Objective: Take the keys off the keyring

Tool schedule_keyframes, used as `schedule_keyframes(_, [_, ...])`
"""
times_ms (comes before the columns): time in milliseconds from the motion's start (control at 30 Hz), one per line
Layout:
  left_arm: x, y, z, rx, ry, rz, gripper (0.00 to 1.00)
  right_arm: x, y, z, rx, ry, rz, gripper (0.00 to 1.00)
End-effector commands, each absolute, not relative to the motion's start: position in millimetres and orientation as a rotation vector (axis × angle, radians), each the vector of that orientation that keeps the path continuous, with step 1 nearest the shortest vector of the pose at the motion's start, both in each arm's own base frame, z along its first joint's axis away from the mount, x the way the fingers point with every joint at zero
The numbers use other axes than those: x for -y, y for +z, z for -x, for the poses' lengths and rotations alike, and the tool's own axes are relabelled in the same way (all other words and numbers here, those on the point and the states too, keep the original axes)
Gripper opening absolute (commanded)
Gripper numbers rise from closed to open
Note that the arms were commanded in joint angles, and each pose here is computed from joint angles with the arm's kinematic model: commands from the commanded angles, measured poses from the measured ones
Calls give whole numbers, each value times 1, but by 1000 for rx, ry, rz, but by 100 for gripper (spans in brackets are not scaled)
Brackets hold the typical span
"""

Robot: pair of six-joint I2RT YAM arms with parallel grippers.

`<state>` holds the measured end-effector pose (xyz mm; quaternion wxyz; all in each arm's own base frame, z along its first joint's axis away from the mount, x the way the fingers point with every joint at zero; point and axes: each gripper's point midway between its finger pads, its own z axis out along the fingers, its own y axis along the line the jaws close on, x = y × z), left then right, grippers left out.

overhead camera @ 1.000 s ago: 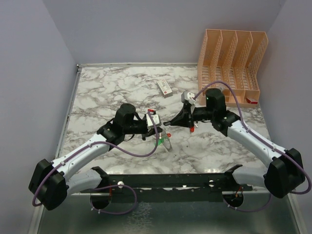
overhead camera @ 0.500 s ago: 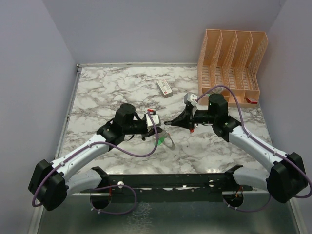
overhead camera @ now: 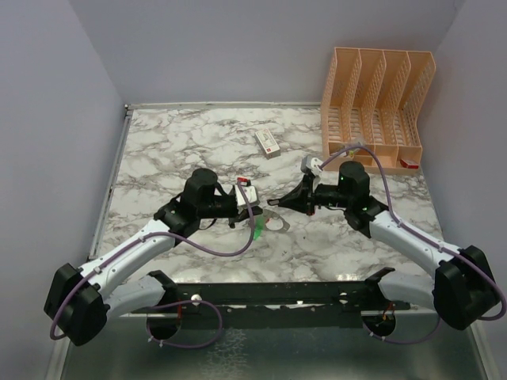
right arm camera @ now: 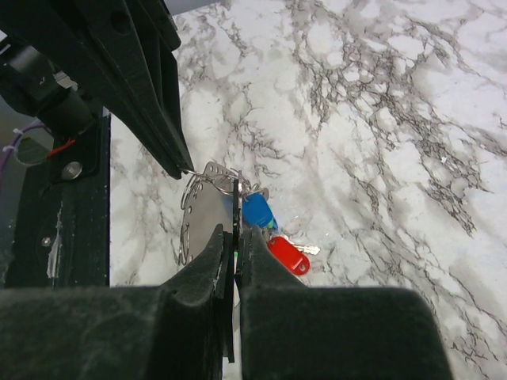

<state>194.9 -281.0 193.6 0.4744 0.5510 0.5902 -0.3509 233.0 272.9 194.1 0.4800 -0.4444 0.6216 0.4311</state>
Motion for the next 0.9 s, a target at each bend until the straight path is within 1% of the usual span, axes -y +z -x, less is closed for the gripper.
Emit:
schedule_keyframes(0, [285, 220, -184, -1332, -905, -1349, 0, -269, 195, -249, -1512, 977, 1008, 1])
schedule_keyframes(267, [288, 228, -184, -1301, -925, -1312, 0, -274, 188, -241, -1490, 1034, 1068, 1])
schedule_keyframes(400, [287, 232, -183, -1291, -934, -1282, 0, -274, 198, -238, -1457, 1030, 1064, 1])
schedule_keyframes(600, [287, 257, -179, -1215, -987, -1155, 0, -273, 199, -240, -1452, 1017, 1059, 1])
schedule_keyframes(867, [287, 261, -184, -1224, -996, -1080, 0, -273, 215, -231, -1402, 1033, 1095, 1])
